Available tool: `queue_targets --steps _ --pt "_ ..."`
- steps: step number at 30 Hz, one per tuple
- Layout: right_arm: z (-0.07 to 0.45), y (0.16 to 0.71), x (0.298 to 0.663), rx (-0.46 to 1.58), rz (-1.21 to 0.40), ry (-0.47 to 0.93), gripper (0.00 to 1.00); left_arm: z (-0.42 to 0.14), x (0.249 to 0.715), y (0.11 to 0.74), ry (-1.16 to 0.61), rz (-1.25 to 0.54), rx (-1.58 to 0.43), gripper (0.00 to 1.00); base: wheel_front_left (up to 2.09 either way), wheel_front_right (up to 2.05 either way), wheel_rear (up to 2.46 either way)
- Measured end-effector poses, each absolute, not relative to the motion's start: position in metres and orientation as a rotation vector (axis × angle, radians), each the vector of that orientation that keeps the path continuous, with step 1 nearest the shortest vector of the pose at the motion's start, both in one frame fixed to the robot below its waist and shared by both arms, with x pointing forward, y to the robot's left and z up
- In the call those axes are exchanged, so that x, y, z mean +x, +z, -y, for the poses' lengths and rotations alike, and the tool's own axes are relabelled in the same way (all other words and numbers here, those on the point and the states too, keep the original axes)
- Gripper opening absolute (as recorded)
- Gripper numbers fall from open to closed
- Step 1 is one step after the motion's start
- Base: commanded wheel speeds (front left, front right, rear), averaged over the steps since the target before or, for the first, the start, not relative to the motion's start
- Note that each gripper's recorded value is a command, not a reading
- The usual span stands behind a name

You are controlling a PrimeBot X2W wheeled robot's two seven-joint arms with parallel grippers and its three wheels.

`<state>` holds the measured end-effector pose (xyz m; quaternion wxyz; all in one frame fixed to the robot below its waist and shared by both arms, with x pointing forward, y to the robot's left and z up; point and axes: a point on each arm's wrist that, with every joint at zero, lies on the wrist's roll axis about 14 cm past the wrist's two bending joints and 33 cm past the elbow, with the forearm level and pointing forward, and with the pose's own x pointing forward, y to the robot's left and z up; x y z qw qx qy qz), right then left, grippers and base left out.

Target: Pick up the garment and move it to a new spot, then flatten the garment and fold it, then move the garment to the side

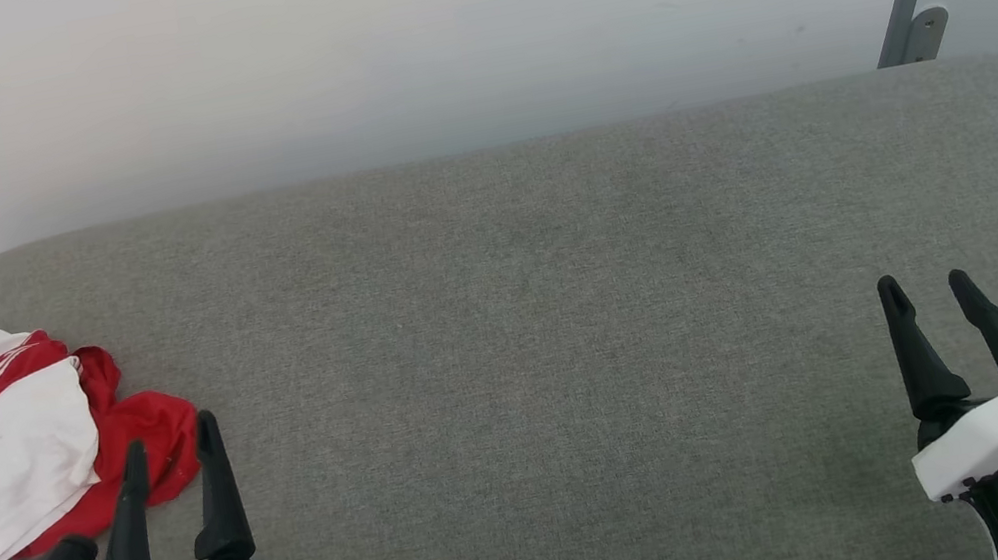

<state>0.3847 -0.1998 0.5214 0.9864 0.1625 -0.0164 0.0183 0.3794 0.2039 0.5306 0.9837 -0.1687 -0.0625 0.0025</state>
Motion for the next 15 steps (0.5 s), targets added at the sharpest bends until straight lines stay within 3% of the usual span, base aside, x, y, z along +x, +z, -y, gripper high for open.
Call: queue_targets --steps 15 --pt "0.2016 0.5271 0.3852 0.204 0.059 0.039 1.0 -0.1991 0.3785 0.5379 -0.027 0.159 -0.226 1.0 0.0 0.0 0.0"
